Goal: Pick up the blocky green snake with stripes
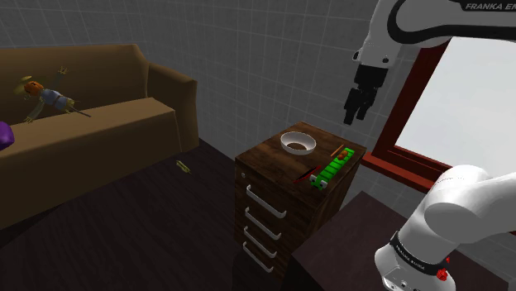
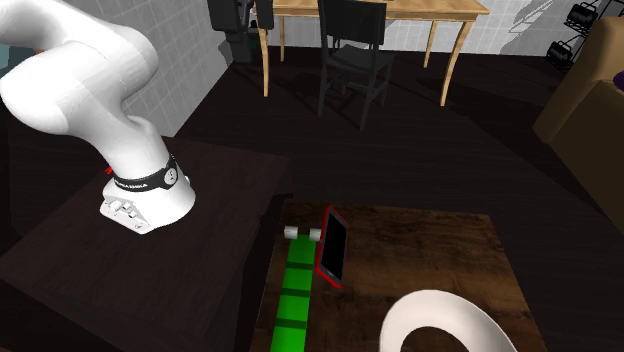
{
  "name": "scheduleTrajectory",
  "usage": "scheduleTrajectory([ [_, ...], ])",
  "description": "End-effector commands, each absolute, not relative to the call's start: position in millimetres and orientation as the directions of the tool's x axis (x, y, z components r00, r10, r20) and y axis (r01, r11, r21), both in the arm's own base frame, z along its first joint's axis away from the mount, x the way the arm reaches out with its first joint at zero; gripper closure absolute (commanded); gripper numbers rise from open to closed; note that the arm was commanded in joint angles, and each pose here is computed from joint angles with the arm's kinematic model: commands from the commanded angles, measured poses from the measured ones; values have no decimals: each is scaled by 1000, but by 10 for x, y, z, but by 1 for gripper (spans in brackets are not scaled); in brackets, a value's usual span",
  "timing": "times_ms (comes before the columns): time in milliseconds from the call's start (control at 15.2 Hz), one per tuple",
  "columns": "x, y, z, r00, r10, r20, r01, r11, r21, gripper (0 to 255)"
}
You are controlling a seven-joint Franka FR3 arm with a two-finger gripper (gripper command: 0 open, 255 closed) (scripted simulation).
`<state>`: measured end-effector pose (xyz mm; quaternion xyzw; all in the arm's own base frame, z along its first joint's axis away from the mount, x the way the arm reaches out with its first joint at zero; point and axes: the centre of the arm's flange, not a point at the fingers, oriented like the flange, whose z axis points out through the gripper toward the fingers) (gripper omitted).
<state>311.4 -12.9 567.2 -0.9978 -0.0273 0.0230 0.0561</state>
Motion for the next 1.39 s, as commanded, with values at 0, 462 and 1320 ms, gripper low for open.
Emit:
scheduleTrajectory([
  [0,3114,-129,5672,997,57,-43,52,-992,-113,0],
  [462,3621,-397,4985,965,-255,-56,-258,-963,-76,0],
  [1320,4202,-1298,3729,664,-746,-47,-747,-665,-4,0],
])
